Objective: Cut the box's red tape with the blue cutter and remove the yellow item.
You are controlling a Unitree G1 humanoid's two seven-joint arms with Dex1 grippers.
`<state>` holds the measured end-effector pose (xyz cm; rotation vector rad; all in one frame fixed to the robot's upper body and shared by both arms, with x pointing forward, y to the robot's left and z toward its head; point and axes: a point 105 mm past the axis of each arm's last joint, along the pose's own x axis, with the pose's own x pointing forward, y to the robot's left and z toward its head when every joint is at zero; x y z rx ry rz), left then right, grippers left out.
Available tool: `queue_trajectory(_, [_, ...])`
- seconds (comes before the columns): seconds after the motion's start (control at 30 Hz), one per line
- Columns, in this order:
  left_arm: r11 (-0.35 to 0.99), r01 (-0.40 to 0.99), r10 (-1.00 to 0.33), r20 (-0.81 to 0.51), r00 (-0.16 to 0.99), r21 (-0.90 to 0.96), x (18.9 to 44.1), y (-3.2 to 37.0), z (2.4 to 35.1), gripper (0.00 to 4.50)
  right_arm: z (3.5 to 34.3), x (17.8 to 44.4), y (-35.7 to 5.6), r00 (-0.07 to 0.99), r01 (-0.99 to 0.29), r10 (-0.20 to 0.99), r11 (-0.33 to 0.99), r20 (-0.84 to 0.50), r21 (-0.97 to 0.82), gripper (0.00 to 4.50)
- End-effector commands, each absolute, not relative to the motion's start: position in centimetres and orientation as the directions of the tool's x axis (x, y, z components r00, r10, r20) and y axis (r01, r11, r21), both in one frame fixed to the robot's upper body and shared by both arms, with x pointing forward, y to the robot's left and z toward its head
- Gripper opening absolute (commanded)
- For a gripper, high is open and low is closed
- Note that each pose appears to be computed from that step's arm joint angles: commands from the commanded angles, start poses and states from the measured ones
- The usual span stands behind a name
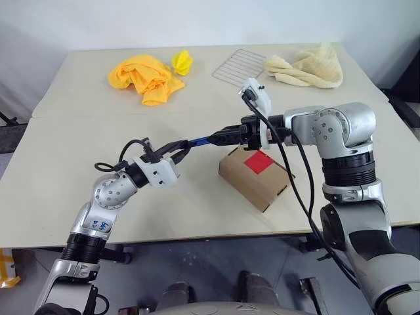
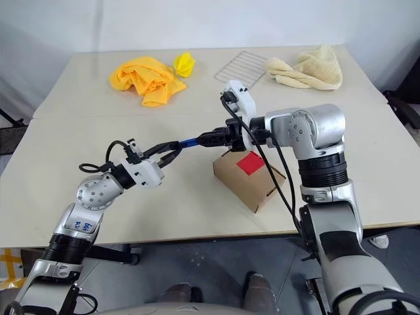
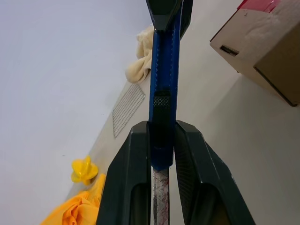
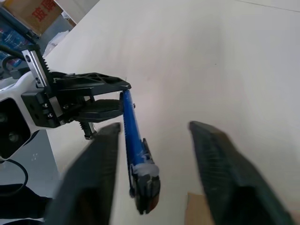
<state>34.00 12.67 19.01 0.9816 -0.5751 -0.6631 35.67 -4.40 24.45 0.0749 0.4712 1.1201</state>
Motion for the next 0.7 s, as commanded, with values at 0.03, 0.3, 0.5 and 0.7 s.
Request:
queue_trajectory(0.03, [0.415,0.216,-0.735,0.186,0.652,0.884,33.6,12.4,20.1,0.44,25.8,35.0,-3.8,0.323,-0.880,0.896,0.402,-0.304,0.252,0.95])
queue_trajectory(0.3, [0.467,0.247,-0.705,0.189,0.683,0.849,34.3,12.6,20.0,0.44,25.7,35.0,-3.8,0.330,-0.883,0.893,0.406,-0.307,0.234,0.16])
queue_trajectory(0.5, [0.619,0.445,-0.641,0.090,0.762,0.647,35.1,14.5,18.7,1.99,27.4,35.5,-4.9,0.386,-0.876,0.883,0.442,-0.268,0.192,0.16])
queue_trajectory(0.7, [0.709,0.542,-0.619,0.029,0.785,0.451,34.9,17.7,19.0,3.86,28.6,36.5,-7.0,0.481,-0.846,0.841,0.519,-0.248,0.118,0.16])
